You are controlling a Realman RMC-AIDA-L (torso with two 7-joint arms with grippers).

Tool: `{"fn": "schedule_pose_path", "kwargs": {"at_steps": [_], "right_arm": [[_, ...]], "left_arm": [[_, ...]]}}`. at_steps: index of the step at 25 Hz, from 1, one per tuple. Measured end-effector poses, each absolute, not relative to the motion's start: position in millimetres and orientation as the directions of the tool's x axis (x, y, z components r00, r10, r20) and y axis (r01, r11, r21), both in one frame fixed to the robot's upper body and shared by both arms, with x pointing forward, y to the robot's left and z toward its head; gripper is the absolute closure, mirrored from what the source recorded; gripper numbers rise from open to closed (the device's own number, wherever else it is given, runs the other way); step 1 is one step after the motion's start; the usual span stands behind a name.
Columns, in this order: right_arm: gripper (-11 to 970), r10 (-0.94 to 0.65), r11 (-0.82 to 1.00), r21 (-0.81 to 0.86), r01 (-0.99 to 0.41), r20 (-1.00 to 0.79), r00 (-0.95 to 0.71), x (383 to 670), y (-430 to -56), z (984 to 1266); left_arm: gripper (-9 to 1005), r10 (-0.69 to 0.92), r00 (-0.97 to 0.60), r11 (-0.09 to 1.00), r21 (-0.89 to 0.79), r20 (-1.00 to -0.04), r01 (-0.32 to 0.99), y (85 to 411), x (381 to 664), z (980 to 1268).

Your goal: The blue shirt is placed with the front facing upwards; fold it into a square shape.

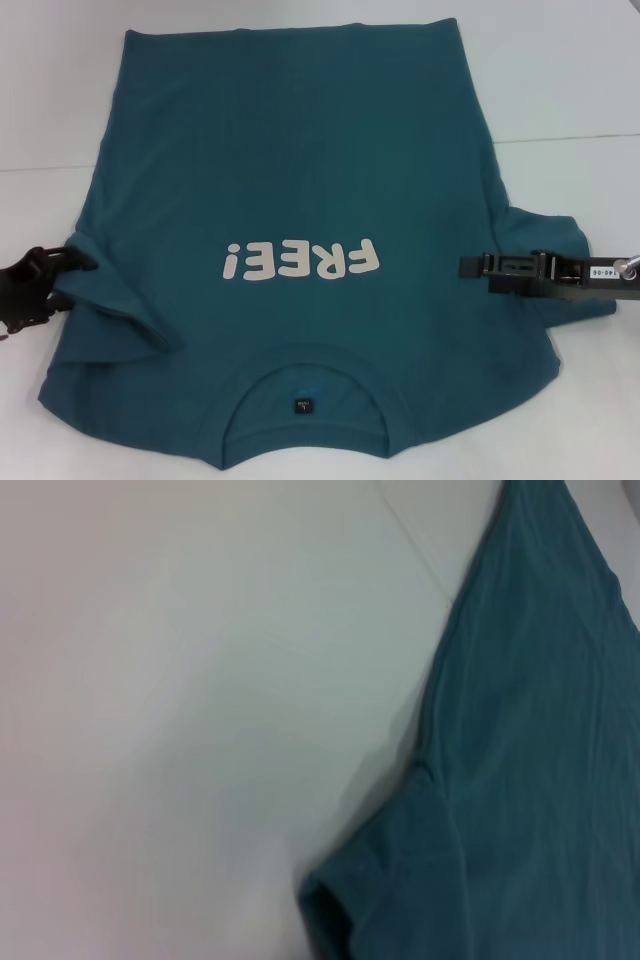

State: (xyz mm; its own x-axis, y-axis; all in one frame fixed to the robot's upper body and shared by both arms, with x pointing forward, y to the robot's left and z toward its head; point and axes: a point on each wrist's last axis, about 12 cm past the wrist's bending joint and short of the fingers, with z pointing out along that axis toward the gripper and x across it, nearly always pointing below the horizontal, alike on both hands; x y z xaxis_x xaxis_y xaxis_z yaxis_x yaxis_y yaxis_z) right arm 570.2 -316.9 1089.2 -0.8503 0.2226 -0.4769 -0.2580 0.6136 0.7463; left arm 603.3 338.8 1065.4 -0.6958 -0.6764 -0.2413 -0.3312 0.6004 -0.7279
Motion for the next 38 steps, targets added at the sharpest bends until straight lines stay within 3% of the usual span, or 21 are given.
{"fn": "schedule_pose_path", "kwargs": {"at_steps": [19,31,38], "right_arm": [[50,0.233,0.615,0.749,-0.247,-0.472,-0.850,567,-320,1087],[50,0.233,0.615,0.749,-0.246,-0.472,-0.850,567,-320,1086],[51,0.237,0.616,0.748,-0.245,-0.473,-0.848,567,-321,1087]], "left_arm": [[309,-0.671,-0.680,0.622,-0.724,-0.296,-0.298,330,620,1075],[309,-0.512,-0.796,0.578,-0.815,-0.322,-0.043,261,629,1093],[310,-0.624,-0.730,0.556,-0.815,-0.278,-0.165,305,612,1085]]}}
